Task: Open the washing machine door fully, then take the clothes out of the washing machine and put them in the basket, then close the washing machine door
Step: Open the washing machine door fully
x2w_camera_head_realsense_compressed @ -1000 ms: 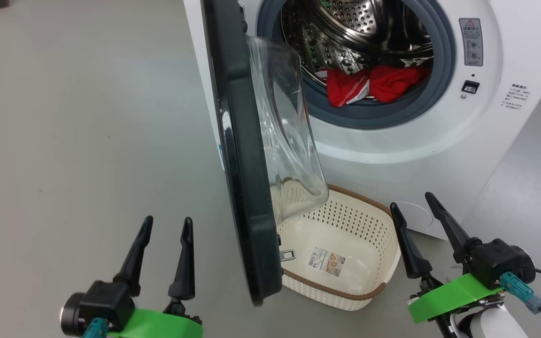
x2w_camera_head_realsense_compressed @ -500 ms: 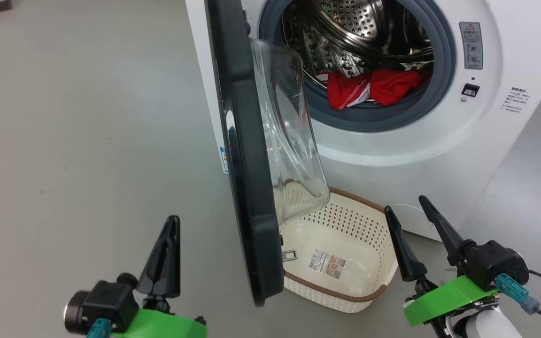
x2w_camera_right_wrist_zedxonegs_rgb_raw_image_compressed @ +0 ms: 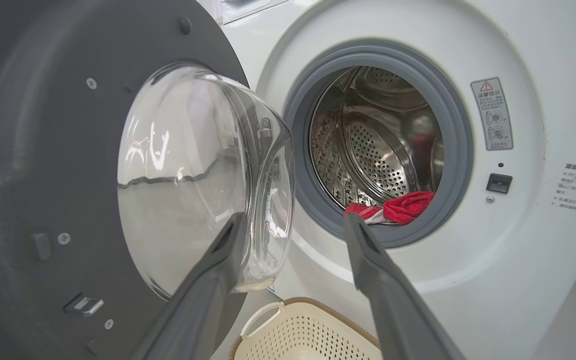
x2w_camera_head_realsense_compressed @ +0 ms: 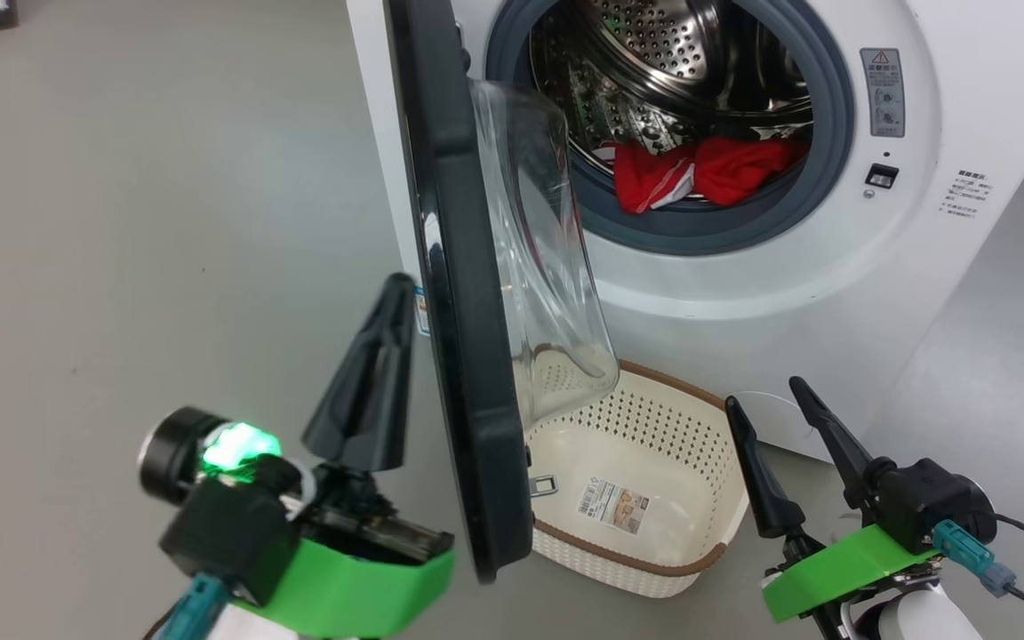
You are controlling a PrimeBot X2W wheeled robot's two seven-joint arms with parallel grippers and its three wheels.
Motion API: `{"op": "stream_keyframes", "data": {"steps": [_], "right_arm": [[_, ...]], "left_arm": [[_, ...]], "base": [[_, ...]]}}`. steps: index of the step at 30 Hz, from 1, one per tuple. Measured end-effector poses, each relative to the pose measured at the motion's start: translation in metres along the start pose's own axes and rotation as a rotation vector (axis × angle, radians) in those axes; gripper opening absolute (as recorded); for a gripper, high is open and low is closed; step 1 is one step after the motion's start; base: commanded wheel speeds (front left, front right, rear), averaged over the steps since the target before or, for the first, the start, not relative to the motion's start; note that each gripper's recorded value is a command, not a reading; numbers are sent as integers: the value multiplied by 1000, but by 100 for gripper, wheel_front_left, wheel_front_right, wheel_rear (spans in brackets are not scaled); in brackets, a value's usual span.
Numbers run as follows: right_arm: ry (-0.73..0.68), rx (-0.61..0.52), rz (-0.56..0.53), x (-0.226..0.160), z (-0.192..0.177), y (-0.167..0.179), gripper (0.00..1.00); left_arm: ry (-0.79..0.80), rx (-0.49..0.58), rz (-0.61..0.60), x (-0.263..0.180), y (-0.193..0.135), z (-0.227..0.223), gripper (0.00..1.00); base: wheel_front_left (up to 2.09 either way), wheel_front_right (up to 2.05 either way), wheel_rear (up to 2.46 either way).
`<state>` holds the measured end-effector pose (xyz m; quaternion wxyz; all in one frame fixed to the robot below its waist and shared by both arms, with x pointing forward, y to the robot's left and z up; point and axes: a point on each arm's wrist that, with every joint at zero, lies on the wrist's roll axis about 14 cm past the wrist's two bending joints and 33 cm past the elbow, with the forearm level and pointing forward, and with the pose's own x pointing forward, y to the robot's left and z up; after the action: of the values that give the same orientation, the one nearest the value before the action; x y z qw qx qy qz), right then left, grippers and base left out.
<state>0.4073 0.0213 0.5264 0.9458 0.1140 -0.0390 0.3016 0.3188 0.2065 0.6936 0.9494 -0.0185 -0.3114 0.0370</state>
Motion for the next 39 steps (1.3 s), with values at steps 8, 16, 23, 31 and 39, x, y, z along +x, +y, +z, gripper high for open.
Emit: {"op": "stream_keyframes", "data": {"steps": [8, 16, 23, 31, 39], "right_arm": [[17, 5, -18, -9, -5, -4, 100], [27, 8, -14, -10, -9, -3, 100], [33, 10, -14, -10, -11, -3, 100], [43, 17, -20, -10, -15, -6, 100], [56, 26, -19, -8, -21, -6, 100]], "left_arm": [[47, -70, -156, 2, -52, -2, 0], [226, -134, -232, -17, -78, -47, 0], [390, -118, -243, -39, -82, -90, 0], [481, -101, -205, -52, -72, -119, 0], [510, -96, -162, -57, -61, -132, 0]], "base": [[0, 0, 0], [0, 0, 0], [0, 0, 0], [0, 0, 0], [0, 0, 0]]}}
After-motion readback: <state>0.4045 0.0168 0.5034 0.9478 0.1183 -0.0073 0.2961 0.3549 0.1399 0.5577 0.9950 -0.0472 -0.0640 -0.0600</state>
